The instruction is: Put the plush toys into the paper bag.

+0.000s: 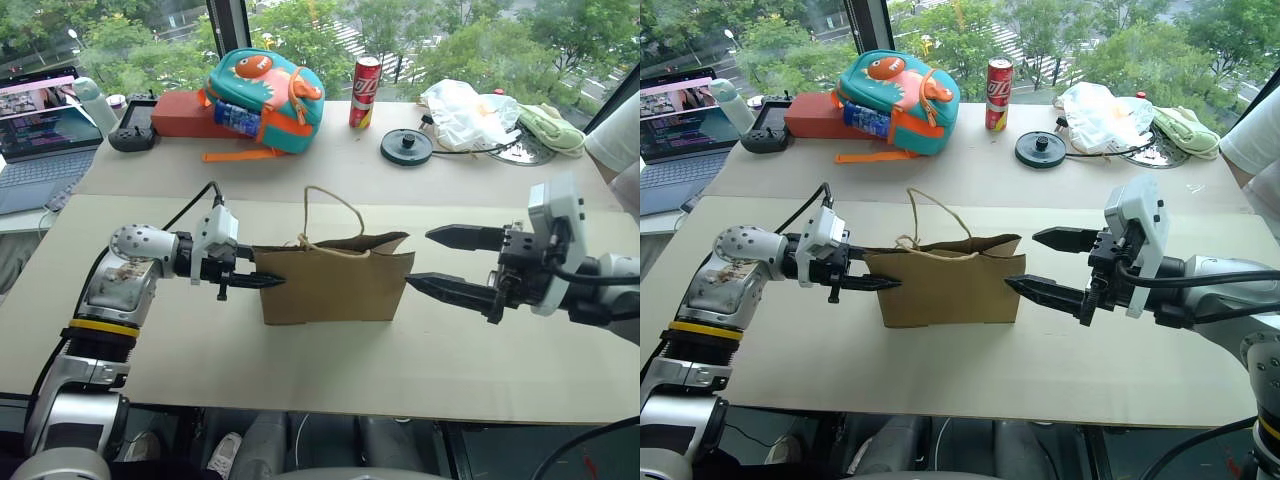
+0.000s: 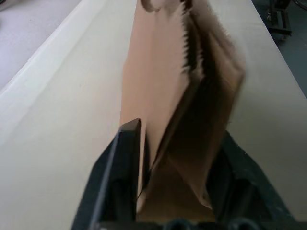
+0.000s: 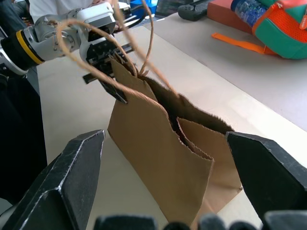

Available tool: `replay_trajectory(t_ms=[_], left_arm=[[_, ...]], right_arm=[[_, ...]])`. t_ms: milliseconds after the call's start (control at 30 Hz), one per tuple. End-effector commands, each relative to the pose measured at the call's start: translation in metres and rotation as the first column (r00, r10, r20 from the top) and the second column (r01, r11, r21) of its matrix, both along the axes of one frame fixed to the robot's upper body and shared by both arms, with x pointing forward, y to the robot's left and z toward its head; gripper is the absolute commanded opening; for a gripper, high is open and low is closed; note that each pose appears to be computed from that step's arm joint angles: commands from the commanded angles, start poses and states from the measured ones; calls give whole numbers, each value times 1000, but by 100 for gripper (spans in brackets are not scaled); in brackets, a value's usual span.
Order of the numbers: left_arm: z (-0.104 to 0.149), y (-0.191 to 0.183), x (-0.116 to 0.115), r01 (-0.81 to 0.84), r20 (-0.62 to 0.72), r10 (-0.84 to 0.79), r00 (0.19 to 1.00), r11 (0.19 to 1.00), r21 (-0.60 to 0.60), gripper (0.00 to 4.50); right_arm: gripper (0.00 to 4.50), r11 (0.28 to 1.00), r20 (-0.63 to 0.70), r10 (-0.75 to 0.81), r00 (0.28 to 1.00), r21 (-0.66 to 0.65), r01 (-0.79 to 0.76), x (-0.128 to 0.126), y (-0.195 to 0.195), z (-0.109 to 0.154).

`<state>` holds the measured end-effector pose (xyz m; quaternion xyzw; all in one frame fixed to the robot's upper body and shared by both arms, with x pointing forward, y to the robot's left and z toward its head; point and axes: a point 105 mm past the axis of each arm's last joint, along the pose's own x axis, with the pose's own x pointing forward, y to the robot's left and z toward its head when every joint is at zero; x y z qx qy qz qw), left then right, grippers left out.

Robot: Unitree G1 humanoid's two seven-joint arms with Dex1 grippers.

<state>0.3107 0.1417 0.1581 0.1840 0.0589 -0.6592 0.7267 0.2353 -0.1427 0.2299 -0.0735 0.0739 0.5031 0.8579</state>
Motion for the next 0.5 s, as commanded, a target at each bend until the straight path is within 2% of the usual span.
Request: replay_trajectory(t_ms=[33,267,500], left_arm=[[24,3,-1,16,-7,-16,1000,999,-28,266],[37,15,-20,-21,-95,19,995,1000,-12,266],[48,32,-24,-137,-128,130,983,989,-46,266]], right_arm=[[450,1000,47,3,999,-1,-3,-1,1,7],[450,1000,45,-15,999,-8,16,1,-2,5],[450,999,41,-30,999,-24,31,2,-6,5]])
